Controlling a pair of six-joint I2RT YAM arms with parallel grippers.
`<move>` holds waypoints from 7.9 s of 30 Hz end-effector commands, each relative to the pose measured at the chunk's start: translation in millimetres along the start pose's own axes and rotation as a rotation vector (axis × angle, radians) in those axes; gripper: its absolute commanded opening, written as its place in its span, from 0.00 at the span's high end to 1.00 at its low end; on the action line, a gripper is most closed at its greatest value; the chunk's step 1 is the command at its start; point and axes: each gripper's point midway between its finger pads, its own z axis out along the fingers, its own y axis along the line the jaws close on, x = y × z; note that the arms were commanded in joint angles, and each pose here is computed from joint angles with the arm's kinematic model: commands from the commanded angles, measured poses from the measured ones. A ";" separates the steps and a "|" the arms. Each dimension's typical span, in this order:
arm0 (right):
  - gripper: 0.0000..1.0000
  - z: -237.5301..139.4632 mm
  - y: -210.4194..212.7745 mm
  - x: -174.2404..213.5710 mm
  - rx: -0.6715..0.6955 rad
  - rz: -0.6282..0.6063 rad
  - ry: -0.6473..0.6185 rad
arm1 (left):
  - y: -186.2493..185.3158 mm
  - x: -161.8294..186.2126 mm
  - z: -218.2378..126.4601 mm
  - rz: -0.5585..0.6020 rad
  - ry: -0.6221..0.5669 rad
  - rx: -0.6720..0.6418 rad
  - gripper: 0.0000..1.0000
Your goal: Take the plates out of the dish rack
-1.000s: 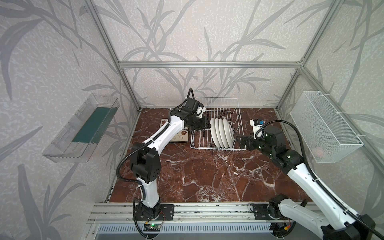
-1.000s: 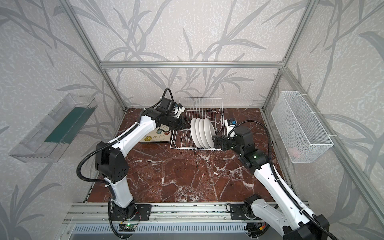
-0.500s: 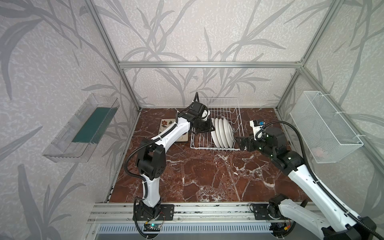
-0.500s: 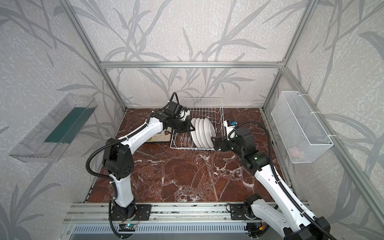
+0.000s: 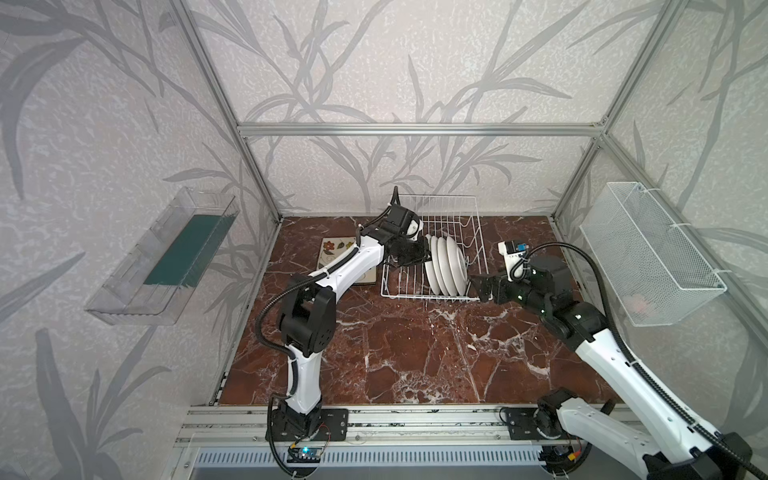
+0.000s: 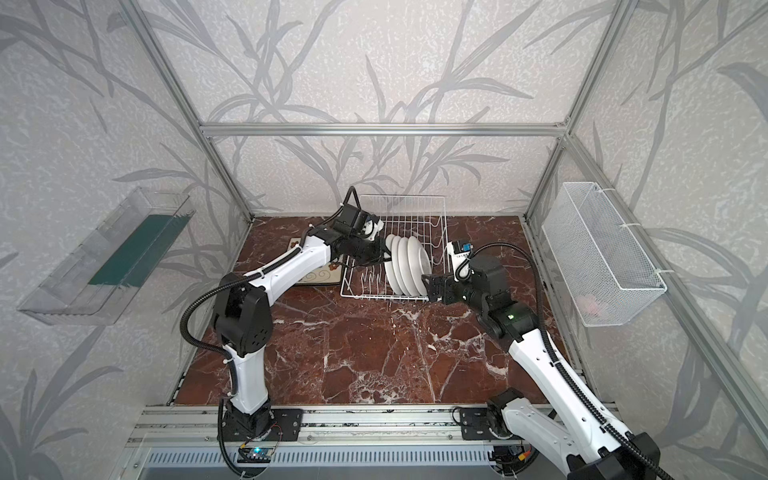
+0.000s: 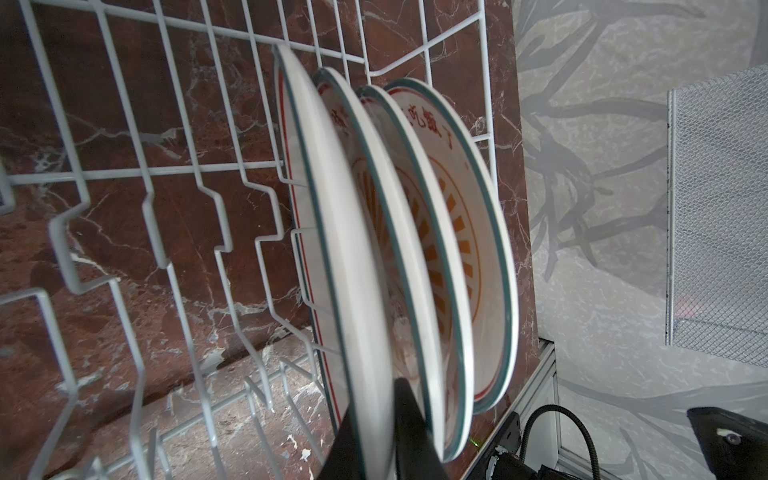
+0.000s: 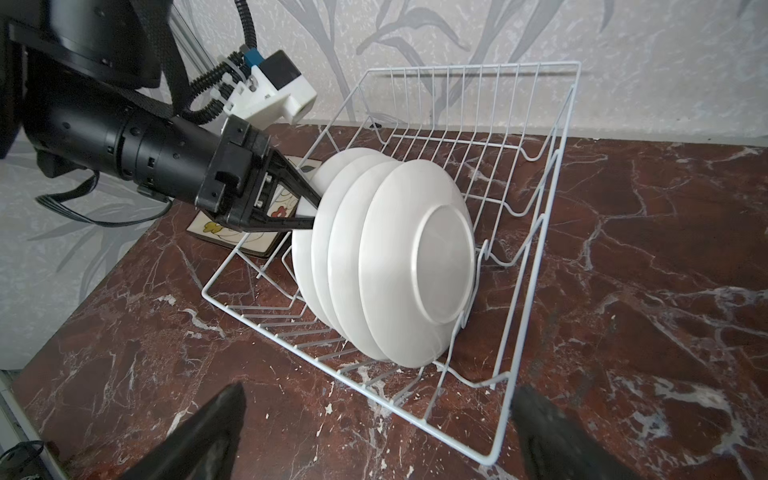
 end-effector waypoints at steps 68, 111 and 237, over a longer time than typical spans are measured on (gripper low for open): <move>0.01 -6.5 0.6 -18.8 0.008 -0.009 -0.061 | -69.2 -18.2 -90.5 0.073 -0.242 0.123 1.00; 0.01 -7.2 30.1 -60.1 -0.195 0.145 -0.101 | -77.6 -47.6 -246.8 0.672 -0.706 -0.328 1.00; 1.00 40.4 40.8 -93.6 -0.476 0.272 -0.175 | -30.3 22.7 -187.2 0.608 -0.352 0.263 0.28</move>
